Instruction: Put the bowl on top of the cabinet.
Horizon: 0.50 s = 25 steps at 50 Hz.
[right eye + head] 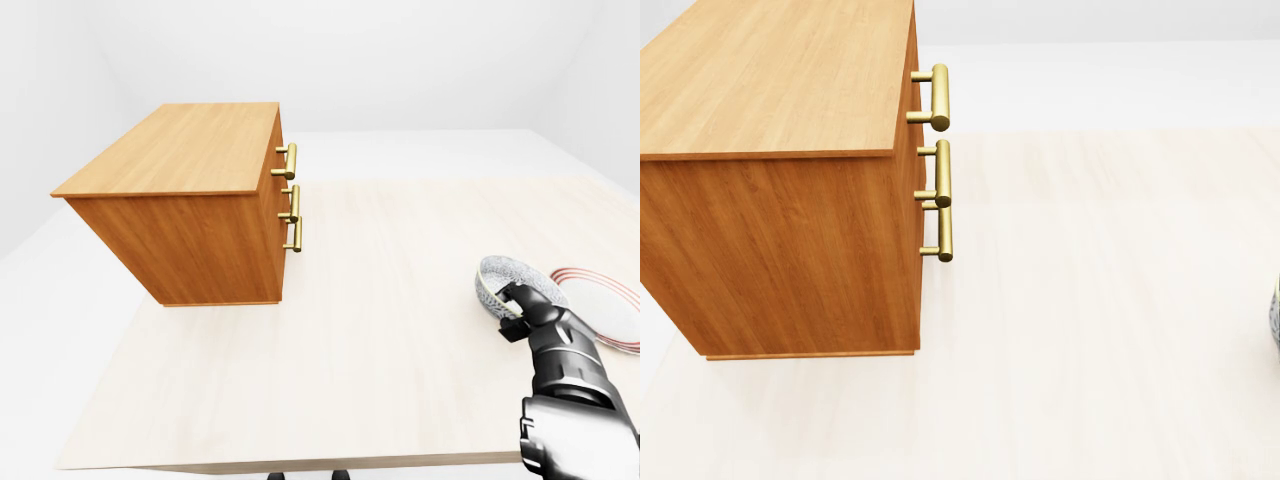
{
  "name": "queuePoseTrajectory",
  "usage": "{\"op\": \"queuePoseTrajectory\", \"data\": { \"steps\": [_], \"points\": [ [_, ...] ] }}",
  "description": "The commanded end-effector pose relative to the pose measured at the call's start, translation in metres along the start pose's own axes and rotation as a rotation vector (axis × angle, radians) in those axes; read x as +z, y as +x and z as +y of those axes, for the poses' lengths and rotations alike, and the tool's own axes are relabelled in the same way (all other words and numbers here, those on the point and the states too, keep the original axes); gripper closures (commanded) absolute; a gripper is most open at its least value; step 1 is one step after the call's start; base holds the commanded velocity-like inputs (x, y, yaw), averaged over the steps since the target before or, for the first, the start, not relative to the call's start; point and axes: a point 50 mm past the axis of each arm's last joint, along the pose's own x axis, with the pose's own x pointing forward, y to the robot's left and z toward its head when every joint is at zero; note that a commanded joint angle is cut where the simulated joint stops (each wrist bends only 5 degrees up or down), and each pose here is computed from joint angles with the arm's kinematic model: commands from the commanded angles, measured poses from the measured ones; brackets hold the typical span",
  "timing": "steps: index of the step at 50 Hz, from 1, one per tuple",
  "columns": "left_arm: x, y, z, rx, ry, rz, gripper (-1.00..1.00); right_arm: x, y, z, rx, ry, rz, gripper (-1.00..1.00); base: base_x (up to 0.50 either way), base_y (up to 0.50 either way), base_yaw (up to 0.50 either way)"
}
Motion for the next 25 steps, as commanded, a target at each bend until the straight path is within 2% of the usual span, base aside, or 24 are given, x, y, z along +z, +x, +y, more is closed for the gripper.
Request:
{"op": "queuePoseTrajectory", "data": {
  "steps": [1, 4, 9, 13, 15, 17, 19, 21, 22, 23, 24, 25],
  "points": [
    [0.000, 0.000, 0.000, -0.002, 0.001, 0.001, -1.00, -0.009, 0.003, 0.018, 0.088, 0.037, 0.022, 1.00, 0.00, 0.00, 0.00],
    [0.000, 0.000, 0.000, -0.002, 0.001, 0.000, -1.00, -0.009, 0.003, 0.018, 0.088, 0.037, 0.024, 1.00, 0.00, 0.00, 0.00],
    [-0.001, 0.000, -0.001, -0.003, 0.003, 0.005, -1.00, 0.003, -0.001, -0.004, 0.046, 0.021, -0.010, 1.00, 0.00, 0.00, 0.00],
    [-0.001, 0.000, -0.001, -0.004, 0.003, 0.003, -1.00, 0.043, -0.019, -0.059, -0.047, -0.074, -0.087, 1.00, 0.00, 0.00, 0.00],
    [-0.001, 0.000, -0.001, -0.005, 0.003, 0.003, -1.00, 0.087, -0.050, -0.111, -0.134, -0.159, -0.158, 1.00, 0.00, 0.00, 0.00],
    [-0.002, 0.000, -0.001, -0.006, 0.004, 0.005, -1.00, 0.111, -0.071, -0.137, -0.181, -0.189, -0.191, 1.00, 0.00, 0.00, 0.00],
    [-0.001, 0.000, -0.001, -0.005, 0.003, 0.004, -1.00, 0.149, -0.110, -0.173, -0.259, -0.253, -0.227, 1.00, 0.00, 0.00, 0.00],
    [0.000, 0.000, 0.000, -0.003, 0.002, 0.000, -1.00, 0.170, -0.137, -0.191, -0.312, -0.290, -0.236, 1.00, 0.00, 0.00, 0.00],
    [0.000, 0.000, 0.000, -0.002, 0.000, -0.002, -1.00, 0.190, -0.163, -0.205, -0.370, -0.329, -0.251, 1.00, 0.00, 0.00, 0.00],
    [0.000, 0.000, 0.000, -0.002, 0.000, -0.002, -1.00, 0.195, -0.171, -0.208, -0.388, -0.341, -0.250, 1.00, 0.00, 0.00, 0.00],
    [0.000, 0.000, 0.000, -0.002, -0.001, -0.002, -1.00, 0.213, -0.191, -0.215, -0.436, -0.368, -0.274, 1.00, 0.00, 0.00, 0.00],
    [0.000, 0.000, 0.000, -0.001, -0.001, -0.001, -1.00, 0.218, -0.197, -0.215, -0.444, -0.376, -0.281, 1.00, 0.00, 0.00, 0.00]
  ]
}}
